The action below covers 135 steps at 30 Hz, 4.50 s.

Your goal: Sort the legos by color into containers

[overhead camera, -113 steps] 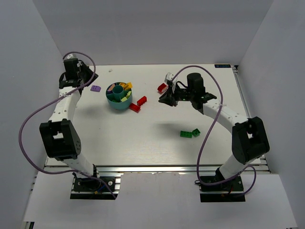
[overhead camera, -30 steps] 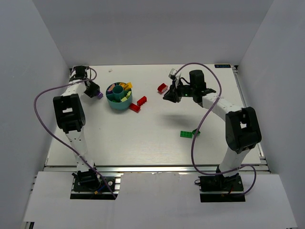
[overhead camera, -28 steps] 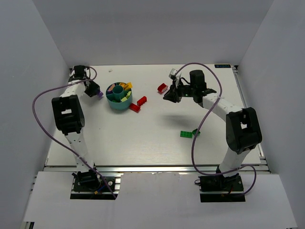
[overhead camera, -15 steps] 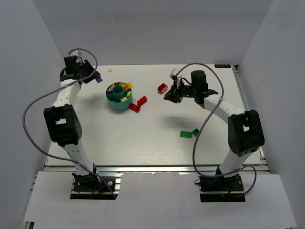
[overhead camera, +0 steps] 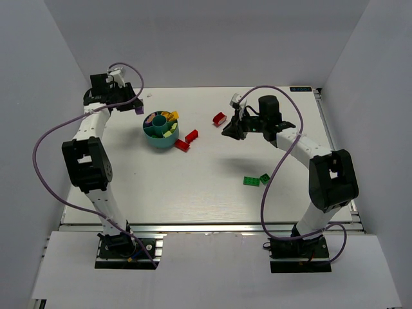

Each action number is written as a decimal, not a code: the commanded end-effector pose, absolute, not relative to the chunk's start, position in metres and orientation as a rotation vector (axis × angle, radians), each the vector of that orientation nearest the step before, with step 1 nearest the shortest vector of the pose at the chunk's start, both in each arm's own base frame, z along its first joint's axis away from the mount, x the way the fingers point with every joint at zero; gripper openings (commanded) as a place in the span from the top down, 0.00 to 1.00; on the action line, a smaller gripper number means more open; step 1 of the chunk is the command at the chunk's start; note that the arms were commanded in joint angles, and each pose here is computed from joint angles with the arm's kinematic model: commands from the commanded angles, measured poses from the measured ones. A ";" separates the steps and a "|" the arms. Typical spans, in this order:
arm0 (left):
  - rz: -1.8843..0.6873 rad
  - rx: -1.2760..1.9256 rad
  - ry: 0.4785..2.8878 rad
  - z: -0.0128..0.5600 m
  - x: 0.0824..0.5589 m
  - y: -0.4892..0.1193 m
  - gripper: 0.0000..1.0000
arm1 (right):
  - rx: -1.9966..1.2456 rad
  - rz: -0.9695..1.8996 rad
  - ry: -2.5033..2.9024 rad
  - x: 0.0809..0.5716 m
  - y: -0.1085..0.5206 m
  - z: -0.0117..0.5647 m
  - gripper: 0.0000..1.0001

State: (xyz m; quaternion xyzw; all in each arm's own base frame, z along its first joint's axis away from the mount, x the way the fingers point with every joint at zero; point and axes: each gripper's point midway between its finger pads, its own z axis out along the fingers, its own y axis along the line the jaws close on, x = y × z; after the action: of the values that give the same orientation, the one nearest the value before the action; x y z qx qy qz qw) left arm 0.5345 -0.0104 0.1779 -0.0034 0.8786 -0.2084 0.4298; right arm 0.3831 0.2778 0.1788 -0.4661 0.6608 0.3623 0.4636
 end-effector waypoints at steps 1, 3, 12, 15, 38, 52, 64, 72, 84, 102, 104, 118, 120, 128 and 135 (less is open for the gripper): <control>-0.570 0.179 2.128 0.201 0.536 -0.026 0.91 | -1.164 0.863 1.558 0.381 0.275 0.203 0.72; -0.596 0.231 2.124 0.203 0.534 -0.032 0.90 | -1.166 0.862 1.563 0.381 0.275 0.201 0.72; -0.586 0.360 2.176 0.189 0.520 -0.045 0.84 | -1.165 0.866 1.571 0.380 0.275 0.199 0.72; -0.565 0.376 2.203 0.181 0.518 -0.048 0.84 | -1.161 0.868 1.572 0.381 0.275 0.199 0.72; -0.511 0.386 2.244 0.168 0.518 -0.049 0.77 | -1.144 0.865 1.579 0.382 0.272 0.199 0.72; -0.546 0.385 2.255 0.162 0.513 -0.054 0.64 | -1.140 0.860 1.578 0.384 0.272 0.199 0.71; -0.555 0.384 2.263 0.159 0.513 -0.061 0.50 | -1.139 0.861 1.583 0.383 0.271 0.198 0.71; -0.548 0.375 2.270 0.159 0.512 -0.060 0.44 | -1.139 0.859 1.578 0.382 0.271 0.199 0.70; -0.500 0.304 2.170 0.201 0.530 -0.055 0.36 | -1.143 0.851 1.571 0.382 0.271 0.201 0.70; -0.577 -0.383 1.885 0.292 0.476 -0.003 0.02 | -1.560 0.669 1.212 0.389 0.271 0.236 0.20; -0.585 -0.449 1.910 0.280 0.456 0.003 0.02 | -1.609 0.768 1.288 0.383 0.271 0.236 0.39; -0.570 -0.678 1.951 0.224 0.367 0.021 0.67 | -2.013 0.557 1.452 0.311 0.201 0.154 0.33; -0.576 -0.705 1.951 0.224 0.368 0.022 0.69 | -2.083 0.591 1.485 0.288 0.187 0.140 0.33; -0.529 -0.893 1.959 0.201 0.355 0.031 0.08 | -1.962 0.558 1.743 0.263 0.186 0.105 0.39; -0.490 -0.891 1.970 0.202 0.344 0.033 0.05 | -1.848 0.460 1.884 0.265 0.194 0.083 0.36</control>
State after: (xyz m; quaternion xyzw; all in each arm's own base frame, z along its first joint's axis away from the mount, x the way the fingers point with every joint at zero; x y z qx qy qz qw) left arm 0.3512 0.0303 0.1895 -0.3582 0.8030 -0.2070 0.4290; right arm 0.2397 0.1905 0.0764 -0.7091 0.6482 0.2031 0.1889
